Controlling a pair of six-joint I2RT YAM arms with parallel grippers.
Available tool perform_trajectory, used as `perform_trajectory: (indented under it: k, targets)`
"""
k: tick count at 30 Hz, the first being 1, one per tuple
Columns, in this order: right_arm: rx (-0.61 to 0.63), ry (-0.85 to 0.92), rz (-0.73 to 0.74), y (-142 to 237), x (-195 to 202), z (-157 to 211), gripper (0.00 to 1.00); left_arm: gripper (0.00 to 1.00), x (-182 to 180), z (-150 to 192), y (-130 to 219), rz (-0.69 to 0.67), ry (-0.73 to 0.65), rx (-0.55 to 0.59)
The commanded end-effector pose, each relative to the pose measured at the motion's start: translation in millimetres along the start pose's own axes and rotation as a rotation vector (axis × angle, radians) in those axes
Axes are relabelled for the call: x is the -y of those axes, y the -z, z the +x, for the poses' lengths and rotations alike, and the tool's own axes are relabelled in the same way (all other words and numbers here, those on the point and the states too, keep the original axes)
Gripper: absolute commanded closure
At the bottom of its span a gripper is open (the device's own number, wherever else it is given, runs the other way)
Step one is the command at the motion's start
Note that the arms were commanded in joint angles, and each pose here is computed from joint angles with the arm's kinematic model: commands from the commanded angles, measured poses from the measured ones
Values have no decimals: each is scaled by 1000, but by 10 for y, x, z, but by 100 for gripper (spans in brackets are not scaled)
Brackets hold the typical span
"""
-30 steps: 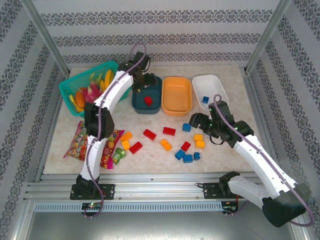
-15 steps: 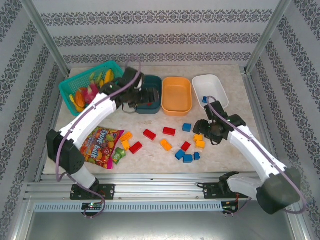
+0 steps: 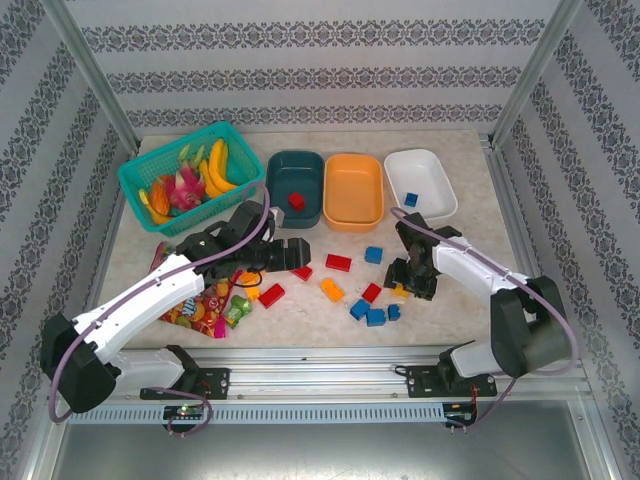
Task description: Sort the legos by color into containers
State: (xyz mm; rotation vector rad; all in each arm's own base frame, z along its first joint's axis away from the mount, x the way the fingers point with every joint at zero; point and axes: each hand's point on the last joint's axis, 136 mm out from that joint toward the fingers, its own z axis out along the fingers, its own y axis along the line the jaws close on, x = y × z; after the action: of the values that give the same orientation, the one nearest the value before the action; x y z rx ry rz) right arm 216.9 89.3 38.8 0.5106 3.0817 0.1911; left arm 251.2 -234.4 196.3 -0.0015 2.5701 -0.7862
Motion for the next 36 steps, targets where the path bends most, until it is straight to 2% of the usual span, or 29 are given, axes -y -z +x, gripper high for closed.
perform_trajectory:
  k: [1, 6, 11, 17, 22, 26, 31, 34, 36]
  targets:
    - [-21, 21, -23, -106, -47, -36, 36, 15, 80, -107, 36, 18, -1, 56]
    - [-35, 18, -6, -208, -19, -72, 41, 15, 105, -130, 32, 27, 6, 62]
    - [-21, 14, 0, -195, 16, -77, 57, 16, 91, -132, 70, 22, 7, 71]
    - [53, 16, -12, 12, 38, -82, 75, 16, 88, -156, 78, 16, 11, 81]
    - [127, 51, -28, 353, -54, -104, 79, 16, 133, -222, 86, 18, 12, 93]
    - [246, 153, -109, 827, -493, -261, 78, 14, 220, -419, 201, 5, 2, 148]
    - [323, 227, -213, 1100, -1237, -730, 78, 12, 294, -799, 336, 7, 40, 223]
    - [324, 231, -219, 1029, -1577, -1140, 77, 12, 268, -1034, 357, 2, 70, 252]
    - [304, 219, -187, 847, -1699, -1401, 77, 12, 227, -1160, 341, -4, 87, 262]
